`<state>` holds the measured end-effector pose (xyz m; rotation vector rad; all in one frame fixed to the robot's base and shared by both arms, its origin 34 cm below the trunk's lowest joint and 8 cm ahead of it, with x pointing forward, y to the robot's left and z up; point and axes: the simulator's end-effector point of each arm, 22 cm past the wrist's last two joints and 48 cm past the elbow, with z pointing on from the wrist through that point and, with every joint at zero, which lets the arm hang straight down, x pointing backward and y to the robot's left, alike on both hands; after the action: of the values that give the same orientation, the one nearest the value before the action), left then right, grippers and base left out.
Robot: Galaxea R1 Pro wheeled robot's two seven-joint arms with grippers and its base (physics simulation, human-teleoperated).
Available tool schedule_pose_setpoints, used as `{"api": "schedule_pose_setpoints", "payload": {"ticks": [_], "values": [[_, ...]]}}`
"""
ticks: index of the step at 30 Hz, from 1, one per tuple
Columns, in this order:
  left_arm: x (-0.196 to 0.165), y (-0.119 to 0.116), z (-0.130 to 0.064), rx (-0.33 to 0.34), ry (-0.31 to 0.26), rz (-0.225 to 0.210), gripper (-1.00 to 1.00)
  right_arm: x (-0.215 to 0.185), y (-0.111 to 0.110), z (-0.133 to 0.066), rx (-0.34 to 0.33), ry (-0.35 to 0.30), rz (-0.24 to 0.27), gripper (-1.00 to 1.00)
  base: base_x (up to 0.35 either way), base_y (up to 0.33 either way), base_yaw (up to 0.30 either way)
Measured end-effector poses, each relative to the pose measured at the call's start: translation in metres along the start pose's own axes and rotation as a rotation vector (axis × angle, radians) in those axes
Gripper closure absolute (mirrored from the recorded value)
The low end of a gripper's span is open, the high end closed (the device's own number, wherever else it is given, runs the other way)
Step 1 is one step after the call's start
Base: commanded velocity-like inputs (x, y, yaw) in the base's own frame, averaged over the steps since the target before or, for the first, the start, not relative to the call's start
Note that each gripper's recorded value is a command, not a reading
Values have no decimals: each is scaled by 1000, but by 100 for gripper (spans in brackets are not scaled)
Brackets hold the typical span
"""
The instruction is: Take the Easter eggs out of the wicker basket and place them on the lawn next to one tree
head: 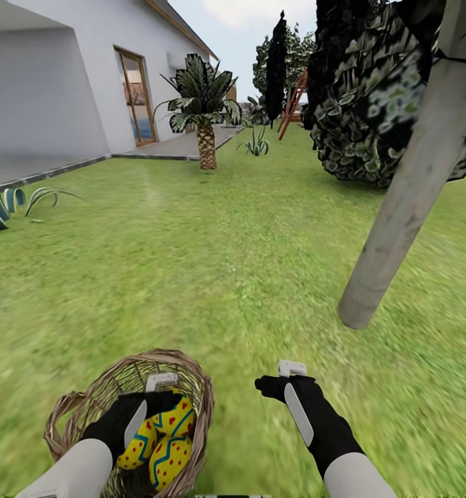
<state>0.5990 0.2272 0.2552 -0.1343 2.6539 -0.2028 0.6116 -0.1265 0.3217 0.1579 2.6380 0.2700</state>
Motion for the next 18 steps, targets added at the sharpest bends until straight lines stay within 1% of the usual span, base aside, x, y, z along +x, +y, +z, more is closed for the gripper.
{"api": "schedule_pose_setpoints", "payload": {"ticks": [3, 18], "values": [[6, 1, 4, -2, 11, -1, -100, 5, -1, 5, 2, 12, 1, -100, 0, 0, 0], [7, 1, 4, 1, 17, -17, -100, 5, -1, 5, 2, 11, 1, -100, 0, 0, 0]]}}
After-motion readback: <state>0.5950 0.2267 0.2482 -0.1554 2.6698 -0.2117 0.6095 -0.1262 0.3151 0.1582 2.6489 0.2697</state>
